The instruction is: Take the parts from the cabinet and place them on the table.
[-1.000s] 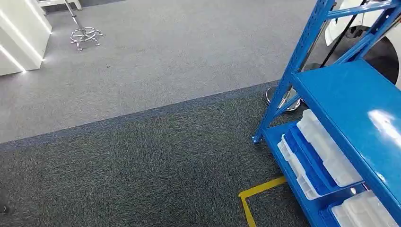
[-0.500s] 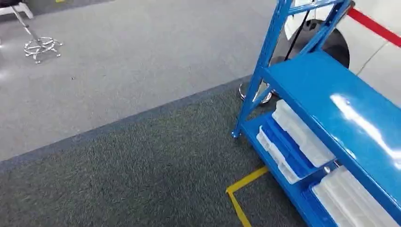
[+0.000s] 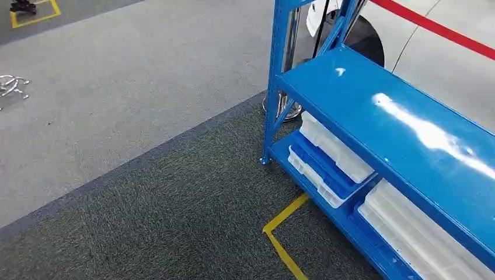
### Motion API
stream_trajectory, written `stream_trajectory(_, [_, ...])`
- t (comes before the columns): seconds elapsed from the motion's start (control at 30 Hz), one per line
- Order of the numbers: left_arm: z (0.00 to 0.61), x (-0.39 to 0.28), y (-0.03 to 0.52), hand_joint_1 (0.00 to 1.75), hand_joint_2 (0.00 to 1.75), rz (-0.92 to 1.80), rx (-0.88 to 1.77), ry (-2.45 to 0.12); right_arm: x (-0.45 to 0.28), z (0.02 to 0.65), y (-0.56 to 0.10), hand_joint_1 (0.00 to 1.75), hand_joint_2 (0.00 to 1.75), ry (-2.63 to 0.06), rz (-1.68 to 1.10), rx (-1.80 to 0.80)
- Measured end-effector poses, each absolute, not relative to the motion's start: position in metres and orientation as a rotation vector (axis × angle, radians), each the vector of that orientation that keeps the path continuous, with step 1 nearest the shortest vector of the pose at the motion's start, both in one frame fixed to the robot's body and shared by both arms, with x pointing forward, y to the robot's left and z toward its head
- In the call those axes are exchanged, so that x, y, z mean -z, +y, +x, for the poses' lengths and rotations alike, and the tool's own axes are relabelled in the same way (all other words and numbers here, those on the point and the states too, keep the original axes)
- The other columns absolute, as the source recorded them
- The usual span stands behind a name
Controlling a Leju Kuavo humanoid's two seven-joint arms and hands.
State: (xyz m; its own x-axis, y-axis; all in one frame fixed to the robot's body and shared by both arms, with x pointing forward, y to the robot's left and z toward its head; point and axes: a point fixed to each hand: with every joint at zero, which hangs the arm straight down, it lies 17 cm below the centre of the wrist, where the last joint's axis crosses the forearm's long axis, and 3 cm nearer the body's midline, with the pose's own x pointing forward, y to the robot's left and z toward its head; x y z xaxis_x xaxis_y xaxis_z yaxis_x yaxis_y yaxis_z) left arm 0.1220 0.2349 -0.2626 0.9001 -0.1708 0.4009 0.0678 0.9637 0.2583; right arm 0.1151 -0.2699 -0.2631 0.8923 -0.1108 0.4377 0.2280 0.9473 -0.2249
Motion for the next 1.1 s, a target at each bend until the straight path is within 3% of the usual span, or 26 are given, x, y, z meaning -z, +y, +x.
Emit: stream_trajectory(1.1, [0.118,0.2633,0.2334,0.0,0.0,0.239,0.12,-0.428,0.2632,0.1154,-0.2684,0.0,0.0,-0.435,-0.271,0.172])
